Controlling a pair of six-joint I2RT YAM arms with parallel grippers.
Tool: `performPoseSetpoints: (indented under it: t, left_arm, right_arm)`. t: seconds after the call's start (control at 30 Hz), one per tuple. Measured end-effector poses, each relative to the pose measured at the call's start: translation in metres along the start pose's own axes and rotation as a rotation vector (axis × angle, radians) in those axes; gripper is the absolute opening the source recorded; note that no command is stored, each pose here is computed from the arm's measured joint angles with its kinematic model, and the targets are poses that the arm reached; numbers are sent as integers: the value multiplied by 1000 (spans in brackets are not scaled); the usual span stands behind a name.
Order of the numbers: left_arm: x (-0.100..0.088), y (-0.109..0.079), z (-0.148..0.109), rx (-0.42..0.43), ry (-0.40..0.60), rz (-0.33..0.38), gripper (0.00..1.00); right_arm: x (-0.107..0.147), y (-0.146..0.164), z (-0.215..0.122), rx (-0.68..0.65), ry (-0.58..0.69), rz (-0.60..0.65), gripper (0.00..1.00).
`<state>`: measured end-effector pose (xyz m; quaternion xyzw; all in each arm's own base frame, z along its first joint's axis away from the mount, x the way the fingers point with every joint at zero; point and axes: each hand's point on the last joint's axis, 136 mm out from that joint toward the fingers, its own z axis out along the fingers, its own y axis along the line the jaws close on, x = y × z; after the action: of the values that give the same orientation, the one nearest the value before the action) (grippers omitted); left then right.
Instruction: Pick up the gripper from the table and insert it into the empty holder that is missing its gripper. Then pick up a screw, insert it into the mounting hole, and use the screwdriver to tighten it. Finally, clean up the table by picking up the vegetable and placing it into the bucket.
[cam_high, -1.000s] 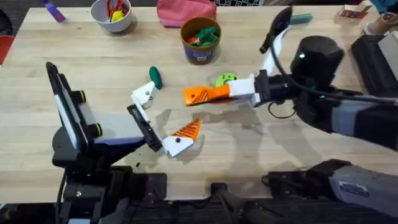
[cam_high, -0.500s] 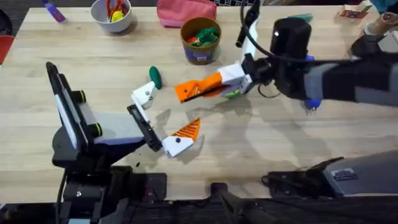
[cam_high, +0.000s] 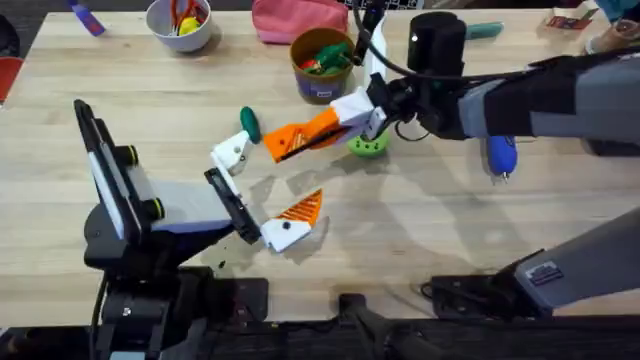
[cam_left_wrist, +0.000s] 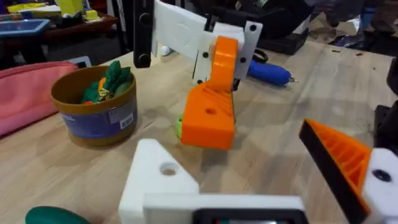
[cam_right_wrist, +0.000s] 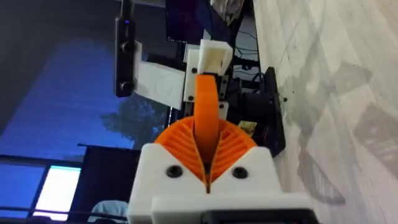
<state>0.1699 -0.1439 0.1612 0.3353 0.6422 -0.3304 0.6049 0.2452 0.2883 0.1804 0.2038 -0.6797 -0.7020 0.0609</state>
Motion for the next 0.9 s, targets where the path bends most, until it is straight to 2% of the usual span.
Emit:
performPoseSetpoints:
  t: [0.37,0.9]
  left_arm:
    - [0,0,0,1,0,0,985]
    - [0,-1,0,4,0,0,985]
  right_arm:
    - [4,0,10,-3,23,-54,8]
    - [5,-5,25,17,27,-53,8]
